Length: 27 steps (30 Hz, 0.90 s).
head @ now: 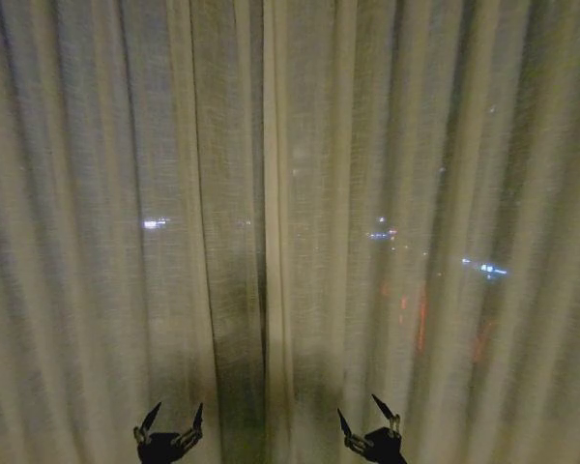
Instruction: Open the curtains by pulling them apart, changing their state from closed to fully open.
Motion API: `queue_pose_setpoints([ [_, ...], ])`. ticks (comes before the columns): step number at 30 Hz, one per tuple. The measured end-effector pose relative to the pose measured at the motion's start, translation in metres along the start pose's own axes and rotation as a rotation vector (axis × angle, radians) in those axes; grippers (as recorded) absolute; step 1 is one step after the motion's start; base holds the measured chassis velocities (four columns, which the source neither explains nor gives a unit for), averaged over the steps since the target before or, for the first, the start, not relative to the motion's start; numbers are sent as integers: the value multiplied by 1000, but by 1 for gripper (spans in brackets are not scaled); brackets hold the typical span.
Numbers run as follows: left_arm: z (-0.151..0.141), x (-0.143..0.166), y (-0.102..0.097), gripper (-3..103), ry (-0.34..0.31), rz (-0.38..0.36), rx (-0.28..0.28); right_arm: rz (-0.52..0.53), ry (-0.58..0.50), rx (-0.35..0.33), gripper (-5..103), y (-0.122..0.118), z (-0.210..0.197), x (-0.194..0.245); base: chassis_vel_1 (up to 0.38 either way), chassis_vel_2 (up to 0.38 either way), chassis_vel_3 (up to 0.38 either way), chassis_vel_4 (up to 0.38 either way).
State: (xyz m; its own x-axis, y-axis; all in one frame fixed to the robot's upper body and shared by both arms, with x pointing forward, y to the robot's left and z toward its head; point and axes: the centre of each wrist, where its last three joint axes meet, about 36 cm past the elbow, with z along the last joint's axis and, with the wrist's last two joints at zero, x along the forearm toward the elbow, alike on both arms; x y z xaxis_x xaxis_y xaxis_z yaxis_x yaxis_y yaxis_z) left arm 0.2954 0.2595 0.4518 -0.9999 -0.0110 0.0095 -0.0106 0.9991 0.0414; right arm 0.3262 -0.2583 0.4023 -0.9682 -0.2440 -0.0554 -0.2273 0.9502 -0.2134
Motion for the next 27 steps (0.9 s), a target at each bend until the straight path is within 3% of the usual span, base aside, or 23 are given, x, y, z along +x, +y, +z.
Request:
queue_pose_setpoints([
  [13,0,1,-1,100,-2,0,6,2,-9,0,100,-2,0,-2,218,229,-203,-216],
  [27,1,2,-1,100,-9,1,5,13,-47,15,100,-4,2,-7,-84,87,72,-85],
])
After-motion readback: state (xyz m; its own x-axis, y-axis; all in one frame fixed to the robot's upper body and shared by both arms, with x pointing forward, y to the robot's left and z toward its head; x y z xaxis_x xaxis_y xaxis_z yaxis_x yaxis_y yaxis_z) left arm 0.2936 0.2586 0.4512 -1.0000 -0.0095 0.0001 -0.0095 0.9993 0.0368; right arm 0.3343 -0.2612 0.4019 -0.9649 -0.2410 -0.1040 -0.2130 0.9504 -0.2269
